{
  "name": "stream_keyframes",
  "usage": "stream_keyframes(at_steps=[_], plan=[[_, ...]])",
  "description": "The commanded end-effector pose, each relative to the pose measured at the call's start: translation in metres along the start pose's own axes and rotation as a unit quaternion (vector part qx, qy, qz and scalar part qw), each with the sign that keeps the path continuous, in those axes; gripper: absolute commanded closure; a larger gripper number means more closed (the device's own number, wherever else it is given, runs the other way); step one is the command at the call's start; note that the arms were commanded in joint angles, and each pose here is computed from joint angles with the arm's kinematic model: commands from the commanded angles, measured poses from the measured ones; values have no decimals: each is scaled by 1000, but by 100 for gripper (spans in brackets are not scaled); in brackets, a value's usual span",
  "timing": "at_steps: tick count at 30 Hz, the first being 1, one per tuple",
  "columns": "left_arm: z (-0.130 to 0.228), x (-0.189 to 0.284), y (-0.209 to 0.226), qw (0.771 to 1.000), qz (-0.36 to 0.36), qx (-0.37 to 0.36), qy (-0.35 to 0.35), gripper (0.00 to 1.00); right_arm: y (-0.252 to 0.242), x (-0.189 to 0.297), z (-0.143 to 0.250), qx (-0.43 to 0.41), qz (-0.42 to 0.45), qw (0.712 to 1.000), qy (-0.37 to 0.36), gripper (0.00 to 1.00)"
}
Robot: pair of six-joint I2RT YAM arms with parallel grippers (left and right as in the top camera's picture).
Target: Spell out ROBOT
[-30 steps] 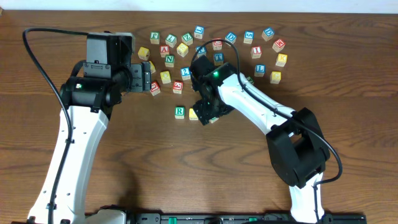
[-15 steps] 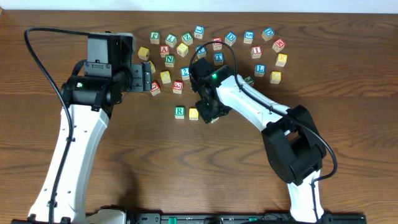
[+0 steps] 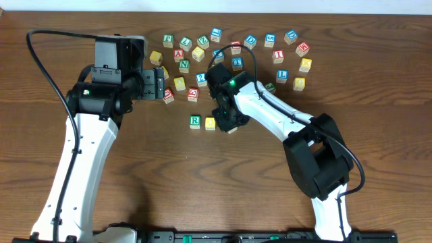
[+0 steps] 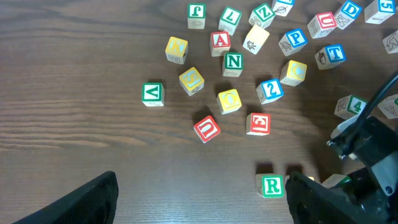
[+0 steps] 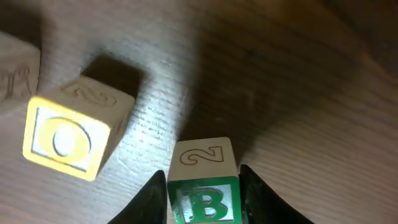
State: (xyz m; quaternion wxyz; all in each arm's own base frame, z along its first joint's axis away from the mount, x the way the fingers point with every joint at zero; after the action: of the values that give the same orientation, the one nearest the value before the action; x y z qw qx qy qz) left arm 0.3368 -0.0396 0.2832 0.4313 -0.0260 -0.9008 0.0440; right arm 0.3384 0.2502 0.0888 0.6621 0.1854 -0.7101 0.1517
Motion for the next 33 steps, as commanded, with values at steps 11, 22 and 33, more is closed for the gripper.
stream_keyframes(at_steps=[11, 22, 33], plan=[[-3, 0, 1, 1000, -1, 9, 0, 15, 10, -2, -15, -208, -6, 978, -35, 70], [-2, 0, 1, 1000, -1, 9, 1, 15, 7, -1, -16, -220, -7, 975, -37, 54], [-2, 0, 1, 1000, -1, 9, 1, 15, -23, 89, -63, -171, -19, 978, -113, 48]])
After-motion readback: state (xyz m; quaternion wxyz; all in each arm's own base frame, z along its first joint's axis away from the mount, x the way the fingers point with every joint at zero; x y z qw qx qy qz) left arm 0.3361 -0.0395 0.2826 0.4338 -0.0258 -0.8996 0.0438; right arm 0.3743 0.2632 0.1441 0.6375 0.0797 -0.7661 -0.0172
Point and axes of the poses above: each gripper's point midway between its finger pads, its own x axis back along the fingers, its own y axis along the line the jaws close on, z = x × y, the point moved 7 cm from there along x, back along the fingers, and after that the axes turned 4 degrees about x, right-handed, at the moved point
